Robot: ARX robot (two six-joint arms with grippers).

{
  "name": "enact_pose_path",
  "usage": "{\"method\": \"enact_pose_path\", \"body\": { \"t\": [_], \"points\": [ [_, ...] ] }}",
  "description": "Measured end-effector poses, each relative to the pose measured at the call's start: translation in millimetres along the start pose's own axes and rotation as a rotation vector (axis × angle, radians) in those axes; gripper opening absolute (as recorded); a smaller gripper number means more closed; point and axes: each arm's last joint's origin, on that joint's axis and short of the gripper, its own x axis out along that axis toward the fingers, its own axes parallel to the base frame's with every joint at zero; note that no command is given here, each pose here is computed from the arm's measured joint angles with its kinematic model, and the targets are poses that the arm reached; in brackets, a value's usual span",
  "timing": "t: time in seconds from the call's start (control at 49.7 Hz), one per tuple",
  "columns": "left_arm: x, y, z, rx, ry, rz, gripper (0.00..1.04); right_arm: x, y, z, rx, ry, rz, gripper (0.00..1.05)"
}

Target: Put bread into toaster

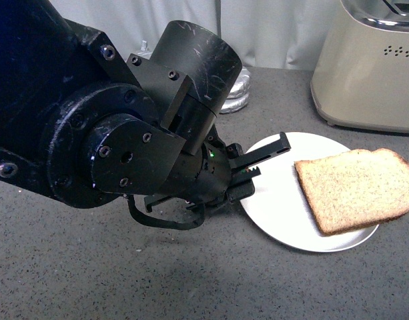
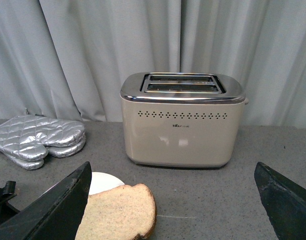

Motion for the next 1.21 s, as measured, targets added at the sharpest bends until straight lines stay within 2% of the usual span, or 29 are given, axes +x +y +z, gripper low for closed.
{"method": "enact_pose_path", "body": {
  "t": [0.262, 0.402, 0.624, 0.845, 1.046, 1.207],
  "points": [
    [6.2, -2.7, 0.5, -0.012, 0.003, 0.014, 0.05, 0.0, 0.0, 0.0, 0.000, 0.000, 0.000, 0.95],
    [7.5, -2.4, 2.3, -0.024, 0.001, 0.016, 0.24, 0.0, 0.0, 0.0, 0.000, 0.000, 0.000, 0.95],
    [5.2, -0.6, 11.6, -0.061, -0.024, 0.016, 0.68, 0.0, 0.0, 0.0, 0.000, 0.000, 0.000, 0.95],
    [-9.6, 15.7, 23.4, -0.142, -0.074, 0.001, 0.98, 0.0, 0.0, 0.0, 0.000, 0.000, 0.000, 0.95],
    [-34.7, 41.0, 27.3, -0.198, -0.114, 0.018, 0.98, 0.0, 0.0, 0.0, 0.000, 0.000, 0.000, 0.95],
    [-63.6, 76.1, 23.9, -0.250, -0.141, 0.062, 0.98, 0.0, 0.0, 0.0, 0.000, 0.000, 0.000, 0.95]
  ]
}}
